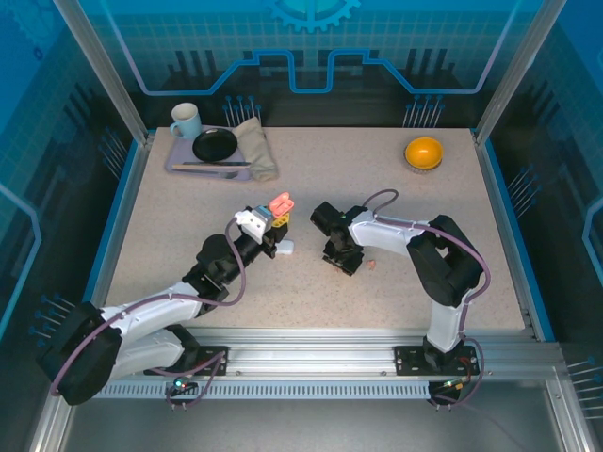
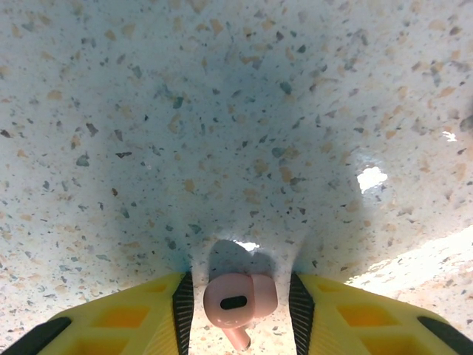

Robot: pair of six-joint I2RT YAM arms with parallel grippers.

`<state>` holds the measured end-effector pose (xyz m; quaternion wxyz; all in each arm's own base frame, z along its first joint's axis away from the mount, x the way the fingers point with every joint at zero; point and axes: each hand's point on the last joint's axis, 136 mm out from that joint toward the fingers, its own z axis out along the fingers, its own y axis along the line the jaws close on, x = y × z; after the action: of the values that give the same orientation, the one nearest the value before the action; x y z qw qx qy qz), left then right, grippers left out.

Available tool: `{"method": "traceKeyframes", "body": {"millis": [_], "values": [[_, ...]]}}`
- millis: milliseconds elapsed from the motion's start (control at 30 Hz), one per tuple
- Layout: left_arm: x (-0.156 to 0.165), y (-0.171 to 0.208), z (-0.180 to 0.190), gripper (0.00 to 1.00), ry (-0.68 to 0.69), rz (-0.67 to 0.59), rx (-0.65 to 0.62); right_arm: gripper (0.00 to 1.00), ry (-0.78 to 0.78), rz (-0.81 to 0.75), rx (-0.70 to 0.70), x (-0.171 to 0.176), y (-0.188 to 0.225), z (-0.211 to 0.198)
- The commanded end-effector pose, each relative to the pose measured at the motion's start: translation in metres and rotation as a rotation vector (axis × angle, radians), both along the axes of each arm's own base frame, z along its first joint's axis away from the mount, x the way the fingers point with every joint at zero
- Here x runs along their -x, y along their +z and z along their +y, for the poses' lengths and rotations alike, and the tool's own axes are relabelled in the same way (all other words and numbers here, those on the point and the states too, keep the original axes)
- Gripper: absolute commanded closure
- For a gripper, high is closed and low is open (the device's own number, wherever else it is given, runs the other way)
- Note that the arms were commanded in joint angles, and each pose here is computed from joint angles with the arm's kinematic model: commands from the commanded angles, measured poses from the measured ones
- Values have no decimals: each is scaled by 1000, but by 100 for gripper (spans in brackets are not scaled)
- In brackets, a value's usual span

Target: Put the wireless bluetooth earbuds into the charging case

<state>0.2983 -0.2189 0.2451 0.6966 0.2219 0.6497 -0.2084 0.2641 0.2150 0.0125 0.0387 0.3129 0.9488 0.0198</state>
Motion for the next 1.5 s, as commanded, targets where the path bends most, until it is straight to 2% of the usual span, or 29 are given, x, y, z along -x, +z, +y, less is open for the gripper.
{"method": "traceKeyframes", "body": {"millis": [0, 267, 867, 1300, 1467], "values": [[1, 17, -6, 100, -28, -36, 34, 59, 14, -1, 40, -2, -9, -11], [0, 17, -7, 100, -31, -32, 36, 60, 43, -9, 47, -5, -9, -12], [-1, 16, -9, 100, -36, -23, 35, 71, 74, -35, 45, -7, -4, -13], [-1, 16, -9, 100, -34, -18, 36, 72, 134, -76, 71, -10, 5, -18], [-1, 16, -10, 100, -36, -14, 34, 65, 144, -51, 82, -8, -1, -19]]}}
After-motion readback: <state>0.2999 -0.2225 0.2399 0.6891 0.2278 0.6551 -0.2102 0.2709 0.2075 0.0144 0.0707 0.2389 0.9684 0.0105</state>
